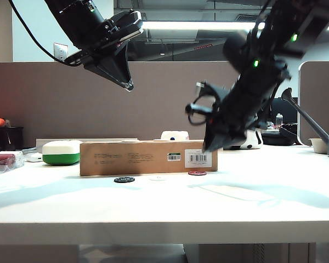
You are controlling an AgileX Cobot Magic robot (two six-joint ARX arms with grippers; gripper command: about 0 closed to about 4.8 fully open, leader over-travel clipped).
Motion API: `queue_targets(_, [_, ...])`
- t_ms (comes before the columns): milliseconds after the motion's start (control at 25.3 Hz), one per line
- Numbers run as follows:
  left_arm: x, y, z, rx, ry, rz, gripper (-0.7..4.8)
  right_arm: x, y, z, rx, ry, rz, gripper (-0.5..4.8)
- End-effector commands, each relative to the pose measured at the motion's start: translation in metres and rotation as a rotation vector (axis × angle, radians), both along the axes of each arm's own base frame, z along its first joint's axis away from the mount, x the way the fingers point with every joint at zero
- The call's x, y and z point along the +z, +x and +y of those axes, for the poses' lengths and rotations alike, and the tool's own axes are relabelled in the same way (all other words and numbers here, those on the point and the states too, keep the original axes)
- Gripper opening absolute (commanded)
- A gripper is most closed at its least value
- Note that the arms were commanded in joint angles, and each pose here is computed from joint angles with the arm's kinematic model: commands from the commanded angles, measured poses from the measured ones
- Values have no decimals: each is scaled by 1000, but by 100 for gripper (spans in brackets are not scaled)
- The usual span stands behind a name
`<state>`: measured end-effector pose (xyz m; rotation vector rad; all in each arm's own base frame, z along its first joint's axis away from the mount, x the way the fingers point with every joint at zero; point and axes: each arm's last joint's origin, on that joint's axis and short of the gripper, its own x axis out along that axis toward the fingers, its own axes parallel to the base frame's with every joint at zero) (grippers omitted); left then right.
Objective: Push the chip, whose value equals the sum of all the chip values on the rectangular box, forward next to the box.
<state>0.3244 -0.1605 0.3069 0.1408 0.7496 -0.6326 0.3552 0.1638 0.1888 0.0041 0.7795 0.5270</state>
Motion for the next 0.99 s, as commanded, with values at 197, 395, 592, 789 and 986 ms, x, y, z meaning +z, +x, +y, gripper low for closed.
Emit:
queue_targets(197, [2, -1, 1, 0, -6, -10, -5, 51, -36, -13, 30, 37, 76, -5])
queue_targets(395, [9, -4, 2, -1, -14, -26, -5, 98, -68, -26, 65, 99, 0, -5])
queue_targets(592, [28, -16, 8, 1, -38, -79, -5, 137, -120, -53, -18, 94, -166, -5])
queue_targets(789, [62, -41, 20, 1, -87, -180, -5, 146, -192, -85, -37, 204, -281, -5])
queue_targets(986, [85, -61, 30, 1, -120, -252, -5, 131, -235, -104, -45, 241, -324, -5])
